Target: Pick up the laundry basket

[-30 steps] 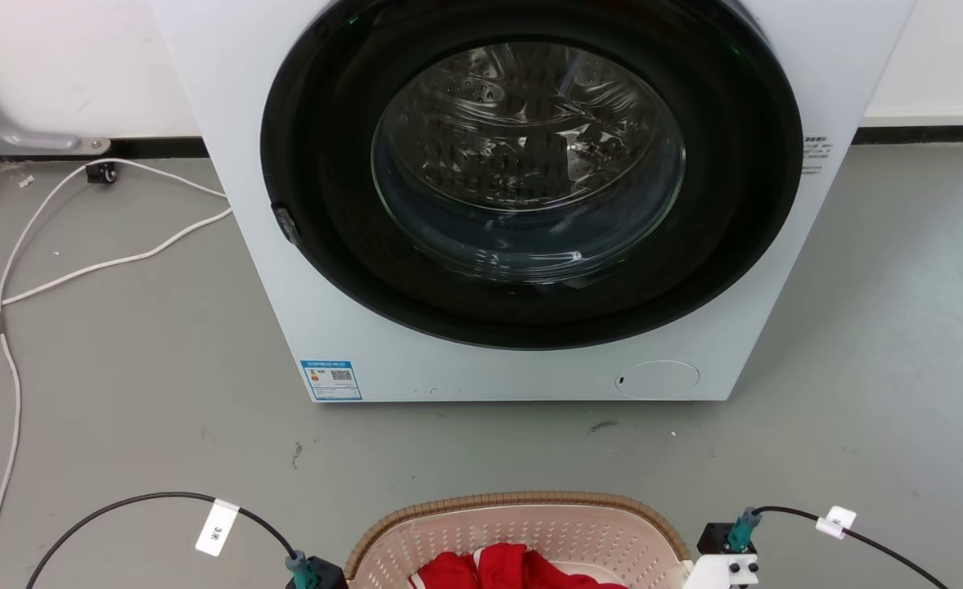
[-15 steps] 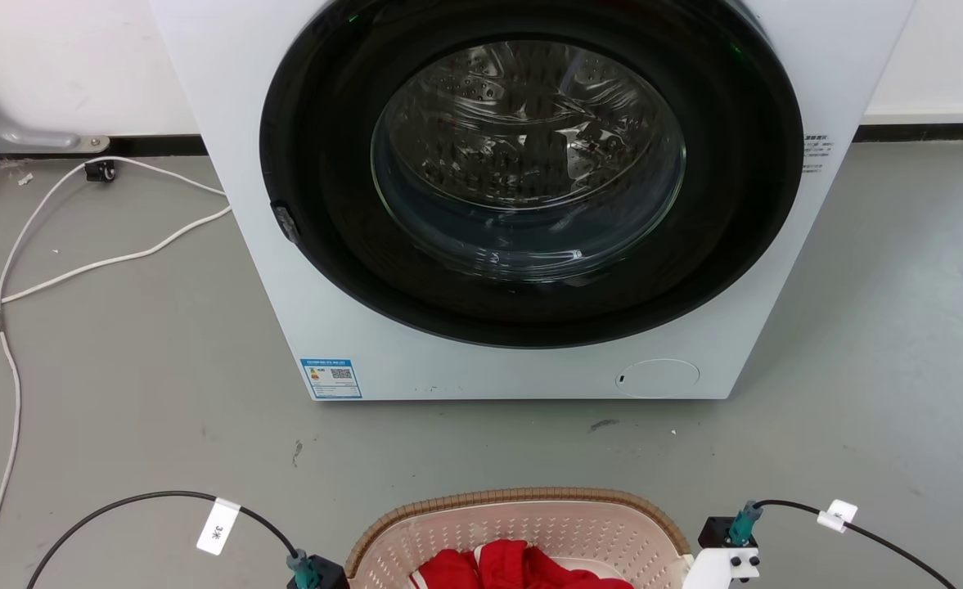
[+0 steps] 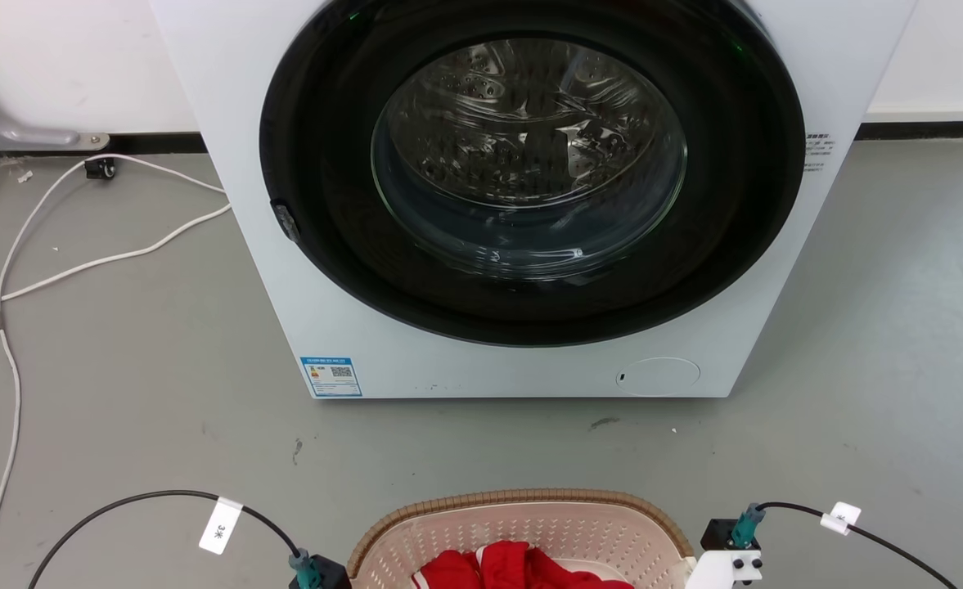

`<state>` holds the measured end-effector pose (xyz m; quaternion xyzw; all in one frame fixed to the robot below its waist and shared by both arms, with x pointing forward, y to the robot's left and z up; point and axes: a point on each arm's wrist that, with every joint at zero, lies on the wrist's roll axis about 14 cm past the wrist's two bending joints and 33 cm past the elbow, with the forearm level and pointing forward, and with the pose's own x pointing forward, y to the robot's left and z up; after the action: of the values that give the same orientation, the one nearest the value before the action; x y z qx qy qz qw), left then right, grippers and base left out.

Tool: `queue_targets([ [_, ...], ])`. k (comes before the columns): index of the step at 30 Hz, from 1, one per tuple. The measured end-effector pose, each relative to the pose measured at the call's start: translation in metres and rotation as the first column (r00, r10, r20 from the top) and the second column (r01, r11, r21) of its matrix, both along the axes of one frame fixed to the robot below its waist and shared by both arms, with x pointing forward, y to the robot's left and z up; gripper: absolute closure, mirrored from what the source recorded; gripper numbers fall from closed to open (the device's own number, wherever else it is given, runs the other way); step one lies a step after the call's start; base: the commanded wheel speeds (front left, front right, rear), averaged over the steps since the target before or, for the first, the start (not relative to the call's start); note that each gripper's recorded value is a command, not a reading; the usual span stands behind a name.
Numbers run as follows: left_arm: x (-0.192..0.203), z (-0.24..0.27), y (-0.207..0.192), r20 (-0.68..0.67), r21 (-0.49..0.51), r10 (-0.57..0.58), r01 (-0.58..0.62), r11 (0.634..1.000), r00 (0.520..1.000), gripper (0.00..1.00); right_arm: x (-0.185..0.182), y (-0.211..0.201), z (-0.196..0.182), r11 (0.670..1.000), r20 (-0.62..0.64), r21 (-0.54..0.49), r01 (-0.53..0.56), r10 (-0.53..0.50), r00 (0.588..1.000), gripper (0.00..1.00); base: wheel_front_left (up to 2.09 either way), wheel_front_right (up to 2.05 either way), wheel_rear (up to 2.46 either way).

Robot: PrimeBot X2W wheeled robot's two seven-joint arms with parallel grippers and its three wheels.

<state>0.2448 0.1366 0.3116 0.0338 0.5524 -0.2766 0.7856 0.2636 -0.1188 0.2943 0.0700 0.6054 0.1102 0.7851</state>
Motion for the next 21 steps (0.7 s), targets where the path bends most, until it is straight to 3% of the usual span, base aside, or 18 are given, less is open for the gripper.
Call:
queue_targets([
  [21,-0.0001,-0.0002,-0.0029,-0.009,-0.001,-0.006,0.006,1.000,1.000,1.00,-0.0033,-0.0023,0.0030,1.000,-0.009,0.003,0.003,-0.003,1.000,1.00,0.00,0.00,0.00],
])
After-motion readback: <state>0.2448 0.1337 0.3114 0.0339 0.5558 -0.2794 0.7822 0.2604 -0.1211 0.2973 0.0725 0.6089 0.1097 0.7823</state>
